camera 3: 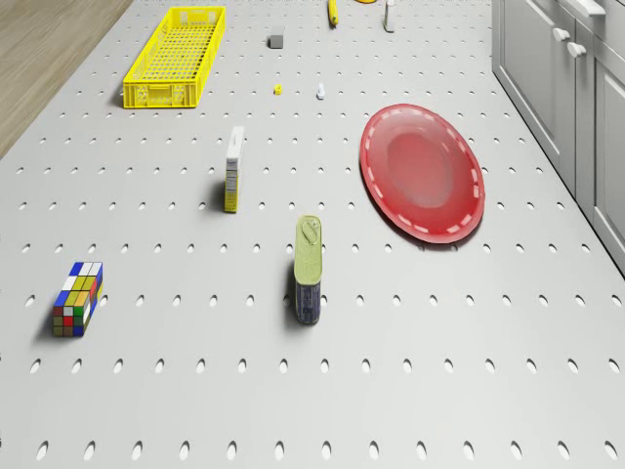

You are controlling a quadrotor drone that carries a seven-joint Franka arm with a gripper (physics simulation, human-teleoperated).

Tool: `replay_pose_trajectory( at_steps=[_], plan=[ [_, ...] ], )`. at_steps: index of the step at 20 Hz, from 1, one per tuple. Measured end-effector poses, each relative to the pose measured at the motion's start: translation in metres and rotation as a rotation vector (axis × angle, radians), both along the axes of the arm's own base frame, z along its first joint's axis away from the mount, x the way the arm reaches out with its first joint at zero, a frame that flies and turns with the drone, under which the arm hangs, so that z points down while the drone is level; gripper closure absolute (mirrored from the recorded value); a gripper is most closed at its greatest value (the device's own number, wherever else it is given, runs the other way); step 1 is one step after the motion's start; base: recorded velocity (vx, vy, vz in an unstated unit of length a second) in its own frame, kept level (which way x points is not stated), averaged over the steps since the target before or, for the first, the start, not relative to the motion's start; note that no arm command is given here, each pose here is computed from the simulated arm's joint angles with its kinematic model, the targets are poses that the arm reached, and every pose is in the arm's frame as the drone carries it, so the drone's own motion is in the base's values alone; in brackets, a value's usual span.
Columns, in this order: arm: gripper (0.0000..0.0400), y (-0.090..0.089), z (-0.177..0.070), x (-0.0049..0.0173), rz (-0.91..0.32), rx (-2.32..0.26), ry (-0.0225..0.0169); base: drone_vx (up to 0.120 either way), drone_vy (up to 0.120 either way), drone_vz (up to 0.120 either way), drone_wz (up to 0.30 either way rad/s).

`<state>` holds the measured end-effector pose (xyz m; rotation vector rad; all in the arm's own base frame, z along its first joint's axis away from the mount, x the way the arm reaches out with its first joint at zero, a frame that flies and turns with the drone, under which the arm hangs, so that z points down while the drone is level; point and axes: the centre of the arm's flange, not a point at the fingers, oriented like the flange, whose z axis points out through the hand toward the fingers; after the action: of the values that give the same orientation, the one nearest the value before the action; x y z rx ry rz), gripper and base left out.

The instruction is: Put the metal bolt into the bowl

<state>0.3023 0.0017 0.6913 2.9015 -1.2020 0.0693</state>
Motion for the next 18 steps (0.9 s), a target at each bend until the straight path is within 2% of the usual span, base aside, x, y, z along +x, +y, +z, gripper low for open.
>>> replay_pose_trajectory(
  at_steps=[11,18],
  plan=[
    [0.0,0.009,-0.001,-0.0008,-0.002,-0.093,-0.0083,0.12,0.0,0.0,0.0],
    [0.0,0.033,-0.006,-0.0011,-0.009,-0.339,-0.0131,0.12,0.0,0.0,0.0]
  ],
)
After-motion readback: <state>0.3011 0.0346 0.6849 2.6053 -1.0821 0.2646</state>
